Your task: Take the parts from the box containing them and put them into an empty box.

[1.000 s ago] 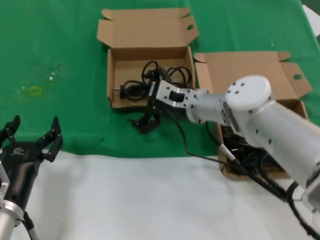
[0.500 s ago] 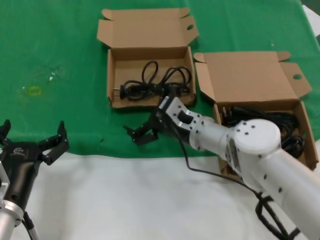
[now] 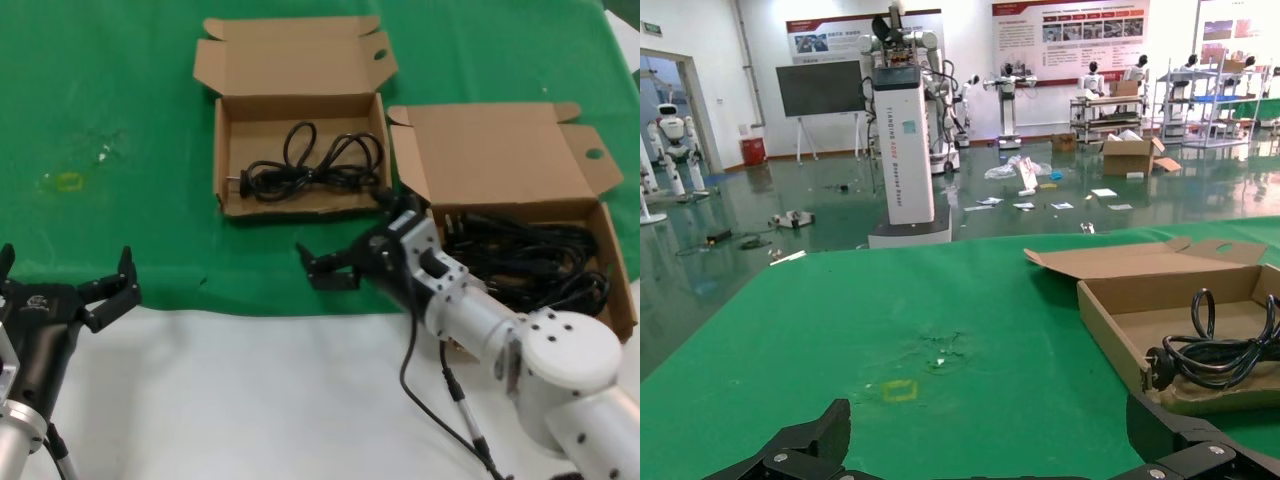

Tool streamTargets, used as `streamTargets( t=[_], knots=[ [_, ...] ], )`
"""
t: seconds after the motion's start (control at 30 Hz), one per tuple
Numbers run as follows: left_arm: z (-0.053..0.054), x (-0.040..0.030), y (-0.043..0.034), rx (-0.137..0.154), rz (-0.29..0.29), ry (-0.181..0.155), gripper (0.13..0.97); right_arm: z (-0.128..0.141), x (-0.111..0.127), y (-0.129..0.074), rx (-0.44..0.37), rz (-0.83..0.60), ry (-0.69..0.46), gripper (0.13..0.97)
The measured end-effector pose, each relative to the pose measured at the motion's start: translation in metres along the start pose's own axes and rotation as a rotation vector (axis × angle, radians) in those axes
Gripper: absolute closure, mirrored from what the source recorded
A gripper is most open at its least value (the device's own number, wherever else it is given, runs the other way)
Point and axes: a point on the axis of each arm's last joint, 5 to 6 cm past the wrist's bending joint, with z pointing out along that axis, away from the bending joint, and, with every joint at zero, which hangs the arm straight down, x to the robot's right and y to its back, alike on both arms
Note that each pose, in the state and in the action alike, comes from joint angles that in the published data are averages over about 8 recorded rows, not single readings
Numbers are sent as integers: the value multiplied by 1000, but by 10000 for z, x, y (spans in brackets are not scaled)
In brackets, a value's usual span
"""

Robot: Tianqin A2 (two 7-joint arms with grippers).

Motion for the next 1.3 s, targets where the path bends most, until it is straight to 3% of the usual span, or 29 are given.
streamTargets(
  t=[0.43,0.83,1.3],
  knots=[
    [0,0,0,0,0,0,132,-708,126,209,14,153,228,130],
    [0,0,0,0,0,0,132,-1416,276,267,28,221,432,130],
    [0,0,0,0,0,0,132,-1510,296,264,31,225,458,130]
  ],
)
